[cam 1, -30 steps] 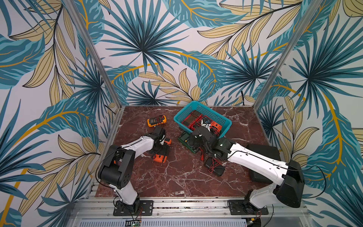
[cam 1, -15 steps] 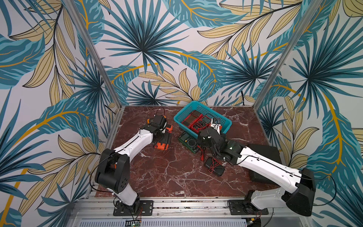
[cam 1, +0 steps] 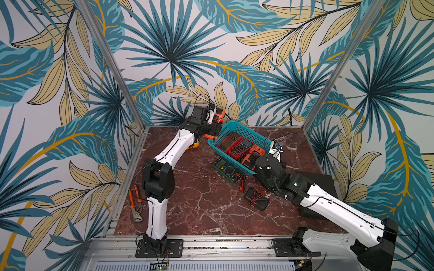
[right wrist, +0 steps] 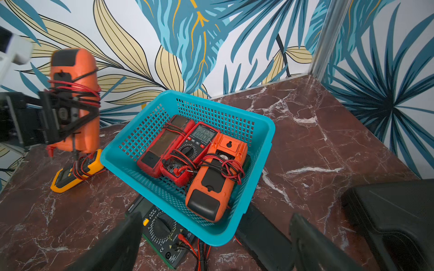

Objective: Put the multimeter into the basket
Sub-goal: Pick up the multimeter from the center of the board, then place the multimeter in the basket.

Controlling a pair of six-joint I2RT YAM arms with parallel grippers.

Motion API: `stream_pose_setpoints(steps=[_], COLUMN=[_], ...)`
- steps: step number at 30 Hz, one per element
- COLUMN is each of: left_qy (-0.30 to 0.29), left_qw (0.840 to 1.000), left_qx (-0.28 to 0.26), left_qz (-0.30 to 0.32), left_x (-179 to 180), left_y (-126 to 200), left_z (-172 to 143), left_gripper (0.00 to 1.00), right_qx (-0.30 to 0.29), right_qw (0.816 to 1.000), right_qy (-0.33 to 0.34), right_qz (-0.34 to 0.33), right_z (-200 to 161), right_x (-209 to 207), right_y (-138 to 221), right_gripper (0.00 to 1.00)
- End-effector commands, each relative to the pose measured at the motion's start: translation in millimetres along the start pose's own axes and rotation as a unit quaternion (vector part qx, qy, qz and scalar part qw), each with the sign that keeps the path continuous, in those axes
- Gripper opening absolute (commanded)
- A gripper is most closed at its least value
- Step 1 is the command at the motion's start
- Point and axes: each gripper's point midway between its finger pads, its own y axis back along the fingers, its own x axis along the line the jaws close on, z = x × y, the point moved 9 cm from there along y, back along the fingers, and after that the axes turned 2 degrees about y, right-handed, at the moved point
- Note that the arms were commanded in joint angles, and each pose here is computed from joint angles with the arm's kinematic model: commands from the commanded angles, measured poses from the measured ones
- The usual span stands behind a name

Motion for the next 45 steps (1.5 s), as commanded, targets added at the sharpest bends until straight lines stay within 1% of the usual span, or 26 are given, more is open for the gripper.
stream_pose_setpoints(steps=[1,4,8,12,13,15,19,21,25,26,28,31,33,35,41,45], left_qy=[-0.038,-0.056,-0.077,-0.080,-0.080,-0.077,-0.075,-0.077,-0.084,-0.085,-0.084,-0.083,-0.082,-0.083,-0.087,-0.087], left_qw=[0.997,0.996,0.995,0.995,0.995,0.995,0.994,0.993,0.991,0.991,0.991,0.991,0.991,0.991,0.991,0.992], left_qx=[-0.055,-0.047,-0.035,-0.016,-0.016,0.000,0.024,0.039,0.064,0.069,0.080,0.090,0.094,0.094,0.085,0.074], left_qz=[-0.035,-0.043,-0.056,-0.063,-0.064,-0.066,-0.077,-0.079,-0.077,-0.077,-0.073,-0.061,-0.053,-0.048,-0.053,-0.051], left_x=[-12,-16,-24,-27,-27,-25,-30,-33,-36,-37,-35,-33,-32,-31,-37,-41], left_y=[-8,-30,-51,-68,-68,-83,-88,-90,-96,-98,-101,-106,-107,-106,-99,-85], left_z=[27,22,13,2,3,-9,-18,-25,-40,-43,-49,-55,-56,-56,-49,-37], left_gripper=[0.15,0.15,0.17,0.18,0.18,0.18,0.19,0.24,0.27,0.29,0.38,0.64,0.85,0.99,1.00,1.00], right_qx=[-0.006,-0.005,-0.002,0.004,0.004,0.008,0.016,0.018,0.021,0.021,0.021,0.021,0.022,0.023,0.022,0.020], right_qw=[1.000,1.000,1.000,1.000,1.000,1.000,1.000,1.000,1.000,1.000,0.999,0.999,0.999,0.999,0.999,0.999], right_qy=[-0.004,-0.015,-0.017,-0.015,-0.015,-0.014,-0.011,-0.011,-0.006,-0.002,0.000,0.008,0.015,0.019,0.026,0.036], right_qz=[-0.020,-0.017,-0.011,-0.010,-0.009,-0.007,-0.007,-0.011,-0.020,-0.021,-0.025,-0.033,-0.033,-0.034,-0.032,-0.033], right_z=[-5,-5,-8,-9,-9,-10,-12,-12,-12,-11,-8,-5,-4,-3,0,3], right_x=[-11,-14,-15,-13,-12,-10,-8,-9,-10,-9,-10,-11,-12,-12,-12,-12], right_y=[2,3,4,2,2,1,0,0,-1,0,1,3,4,4,6,7], right_gripper=[0.99,0.99,0.99,1.00,0.99,0.99,0.99,1.00,1.00,0.99,0.99,0.99,0.99,0.99,0.99,0.99])
